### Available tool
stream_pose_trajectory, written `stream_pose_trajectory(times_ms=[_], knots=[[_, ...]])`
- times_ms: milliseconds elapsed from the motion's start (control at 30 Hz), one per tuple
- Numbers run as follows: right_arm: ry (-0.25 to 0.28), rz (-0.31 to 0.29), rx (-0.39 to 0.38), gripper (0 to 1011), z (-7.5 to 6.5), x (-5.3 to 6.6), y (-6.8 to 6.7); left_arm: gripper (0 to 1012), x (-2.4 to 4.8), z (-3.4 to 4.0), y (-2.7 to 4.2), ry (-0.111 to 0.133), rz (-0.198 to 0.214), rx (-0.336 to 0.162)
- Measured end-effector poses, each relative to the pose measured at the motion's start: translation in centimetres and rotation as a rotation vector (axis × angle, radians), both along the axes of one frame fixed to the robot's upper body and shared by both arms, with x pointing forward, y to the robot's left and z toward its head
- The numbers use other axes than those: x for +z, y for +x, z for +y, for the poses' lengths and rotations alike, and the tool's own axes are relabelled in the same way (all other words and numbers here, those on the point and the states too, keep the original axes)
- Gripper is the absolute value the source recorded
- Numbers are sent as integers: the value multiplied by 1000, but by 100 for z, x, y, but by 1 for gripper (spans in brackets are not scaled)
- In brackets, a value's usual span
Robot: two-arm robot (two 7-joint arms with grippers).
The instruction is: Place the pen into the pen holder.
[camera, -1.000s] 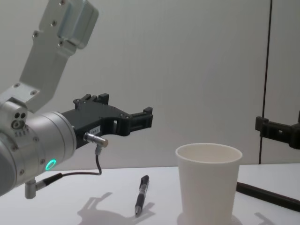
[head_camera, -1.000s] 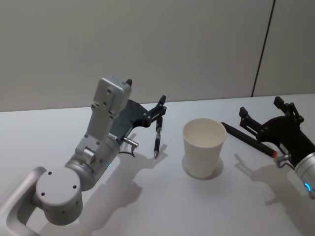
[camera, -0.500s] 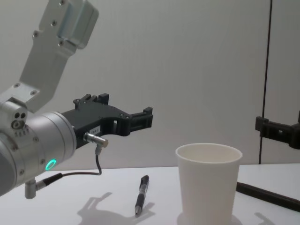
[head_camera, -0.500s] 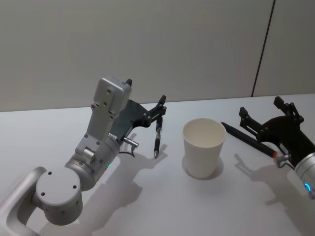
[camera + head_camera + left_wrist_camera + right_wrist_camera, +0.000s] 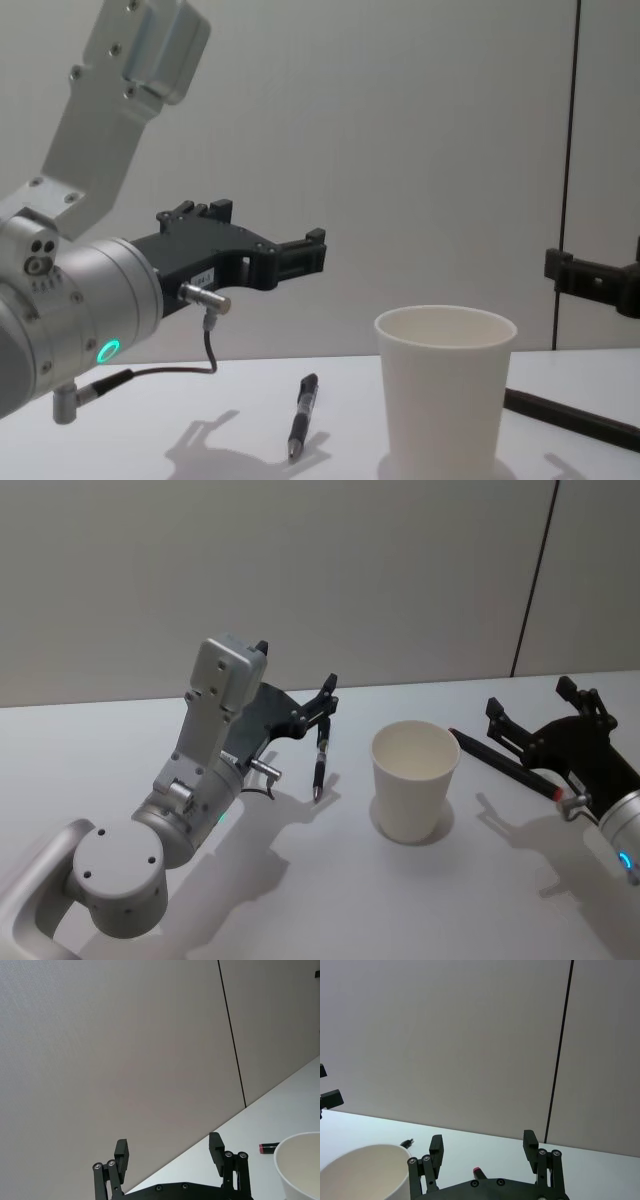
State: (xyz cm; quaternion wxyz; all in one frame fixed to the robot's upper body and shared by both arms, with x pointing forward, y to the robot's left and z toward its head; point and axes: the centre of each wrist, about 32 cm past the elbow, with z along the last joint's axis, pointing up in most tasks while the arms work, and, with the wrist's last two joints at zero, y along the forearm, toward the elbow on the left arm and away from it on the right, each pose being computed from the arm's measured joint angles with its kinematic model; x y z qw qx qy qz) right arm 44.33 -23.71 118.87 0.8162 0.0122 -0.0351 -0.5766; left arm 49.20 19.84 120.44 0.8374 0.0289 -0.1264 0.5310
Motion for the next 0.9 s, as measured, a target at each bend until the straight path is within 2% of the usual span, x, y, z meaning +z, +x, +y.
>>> stream_pose_trajectory(times_ms=[900], knots=[[0,0,0,1001,0,0,0,1001,0,0,0,0,0,0]])
